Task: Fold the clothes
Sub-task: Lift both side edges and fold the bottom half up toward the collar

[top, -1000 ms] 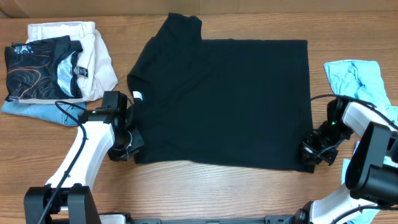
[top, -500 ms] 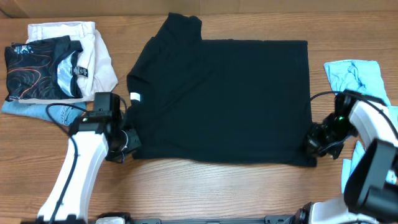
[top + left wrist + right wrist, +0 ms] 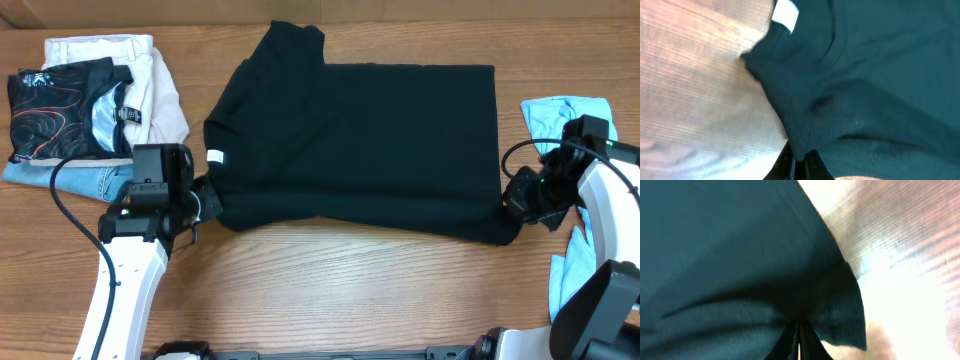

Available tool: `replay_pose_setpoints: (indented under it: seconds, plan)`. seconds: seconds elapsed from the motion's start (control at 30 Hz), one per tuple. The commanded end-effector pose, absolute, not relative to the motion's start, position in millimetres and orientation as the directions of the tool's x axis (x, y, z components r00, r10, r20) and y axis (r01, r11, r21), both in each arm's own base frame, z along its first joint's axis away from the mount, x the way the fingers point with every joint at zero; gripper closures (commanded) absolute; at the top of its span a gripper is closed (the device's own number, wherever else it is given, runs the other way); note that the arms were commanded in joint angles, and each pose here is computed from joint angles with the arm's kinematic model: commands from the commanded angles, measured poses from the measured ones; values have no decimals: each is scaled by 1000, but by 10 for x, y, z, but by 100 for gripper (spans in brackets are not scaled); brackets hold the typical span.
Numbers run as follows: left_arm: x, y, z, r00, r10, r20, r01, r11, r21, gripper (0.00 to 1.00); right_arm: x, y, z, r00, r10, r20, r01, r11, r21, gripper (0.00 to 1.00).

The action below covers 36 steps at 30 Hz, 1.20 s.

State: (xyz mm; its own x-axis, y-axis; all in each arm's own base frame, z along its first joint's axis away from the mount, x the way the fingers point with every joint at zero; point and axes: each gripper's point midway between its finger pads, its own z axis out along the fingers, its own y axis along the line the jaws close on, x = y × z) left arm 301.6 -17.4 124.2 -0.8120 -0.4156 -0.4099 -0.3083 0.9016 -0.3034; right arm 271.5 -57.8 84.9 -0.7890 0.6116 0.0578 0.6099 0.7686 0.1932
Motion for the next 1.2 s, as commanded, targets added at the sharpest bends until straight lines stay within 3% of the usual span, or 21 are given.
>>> replay_pose_setpoints:
  seconds: [0.0, 0.47, 0.73, 1.1, 1.17]
  plan:
    - [3159, -113, 1403, -761, -444, -473, -320, 891, -323, 96, 2867, -645, 948, -789, 614, -11, 597, 772, 216, 96]
    - [3671, -89, 1234, -709, -466, -530, -317, 881, -351, 96, 3604, -481, 1114, -809, 512, -289, 433, 851, 298, 96]
    - [4134, -28, 1172, -629, -466, -623, -291, 884, -366, 96, 4115, -469, 1369, -733, 453, -507, 344, 890, 299, 96]
    - [4434, -76, 828, -621, -470, -627, -270, 880, -392, 96, 4314, -523, 1217, -717, 451, -531, 343, 892, 295, 96]
    - [4470, -98, 810, -619, -469, -630, -257, 879, -401, 92, 4340, -528, 1118, -725, 452, -519, 347, 891, 292, 96]
